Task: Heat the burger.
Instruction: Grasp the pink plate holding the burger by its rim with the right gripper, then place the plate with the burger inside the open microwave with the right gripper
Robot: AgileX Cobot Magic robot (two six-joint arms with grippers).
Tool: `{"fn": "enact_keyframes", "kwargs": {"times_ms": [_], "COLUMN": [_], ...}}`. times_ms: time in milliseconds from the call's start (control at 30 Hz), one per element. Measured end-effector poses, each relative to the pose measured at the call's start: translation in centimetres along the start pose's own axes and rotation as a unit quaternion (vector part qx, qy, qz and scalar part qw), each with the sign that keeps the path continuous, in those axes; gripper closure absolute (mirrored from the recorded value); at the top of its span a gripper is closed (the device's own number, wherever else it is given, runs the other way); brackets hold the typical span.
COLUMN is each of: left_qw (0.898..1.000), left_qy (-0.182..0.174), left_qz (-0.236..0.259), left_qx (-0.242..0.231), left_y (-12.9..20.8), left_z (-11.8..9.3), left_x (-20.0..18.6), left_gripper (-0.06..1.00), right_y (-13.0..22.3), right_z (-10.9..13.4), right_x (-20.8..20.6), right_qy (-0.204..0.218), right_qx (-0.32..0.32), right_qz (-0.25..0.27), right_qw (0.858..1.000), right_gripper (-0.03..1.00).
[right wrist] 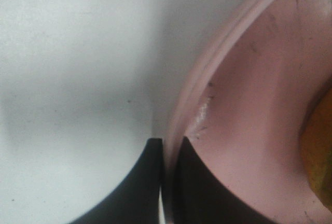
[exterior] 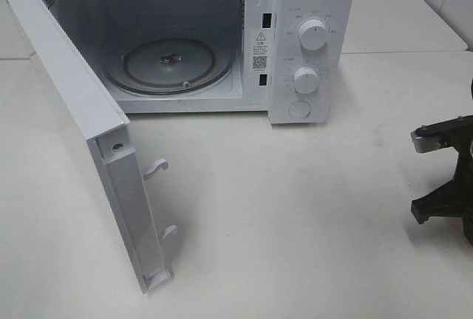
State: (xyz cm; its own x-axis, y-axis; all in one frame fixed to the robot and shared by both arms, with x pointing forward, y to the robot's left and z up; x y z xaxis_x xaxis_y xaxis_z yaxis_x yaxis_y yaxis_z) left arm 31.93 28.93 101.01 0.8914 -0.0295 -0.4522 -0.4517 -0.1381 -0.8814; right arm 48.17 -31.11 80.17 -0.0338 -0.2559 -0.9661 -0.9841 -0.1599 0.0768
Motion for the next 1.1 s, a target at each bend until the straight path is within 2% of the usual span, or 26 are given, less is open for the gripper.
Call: {"fn": "enact_keyframes", "kwargs": {"times_ms": [533, 833, 1100], "left_qw": [1.000, 1.000, 1.000], "left_qy": [0.000, 0.000, 0.000], "left_qz": [0.000, 0.000, 0.000], "left_qx": [0.000, 0.000, 0.000], "left_y": [0.0, 0.0, 0.0], "left_z": [0.0, 0.0, 0.0], "left_x": [0.0, 0.0, 0.0], "left_gripper": [-0.05, -0.05, -0.05], "right_y": [0.9, 1.3, 2.0], "right_z": [-0.2, -0.2, 0.8], "right_x": [-3.2, -5.0, -7.2], "right_qy": [0.096, 0.118, 0.132], "right_qx": [-0.023, -0.041, -0.080], "right_qz": [-0.014, -0.027, -0.046], "right_qw": [0.995, 0.992, 0.987], "right_gripper": [0.93, 0.93, 0.93]}}
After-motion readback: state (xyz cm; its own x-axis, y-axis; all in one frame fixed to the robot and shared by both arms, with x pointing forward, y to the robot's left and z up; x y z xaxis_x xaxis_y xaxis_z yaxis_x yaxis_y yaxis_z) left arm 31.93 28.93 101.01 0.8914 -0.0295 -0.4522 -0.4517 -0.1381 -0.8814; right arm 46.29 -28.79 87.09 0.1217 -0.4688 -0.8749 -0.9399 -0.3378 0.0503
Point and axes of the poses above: a point on each arm's last joint axis where the gripper is mounted, x pointing out along that axis toward the gripper, z along the wrist's bending axis when the last joint is at zero, y = z × x, the point moved 10 cm from there along x, pointing out along that axis toward the gripper, and after that the axes turned 5 degrees about -x, right-handed, at the moved point
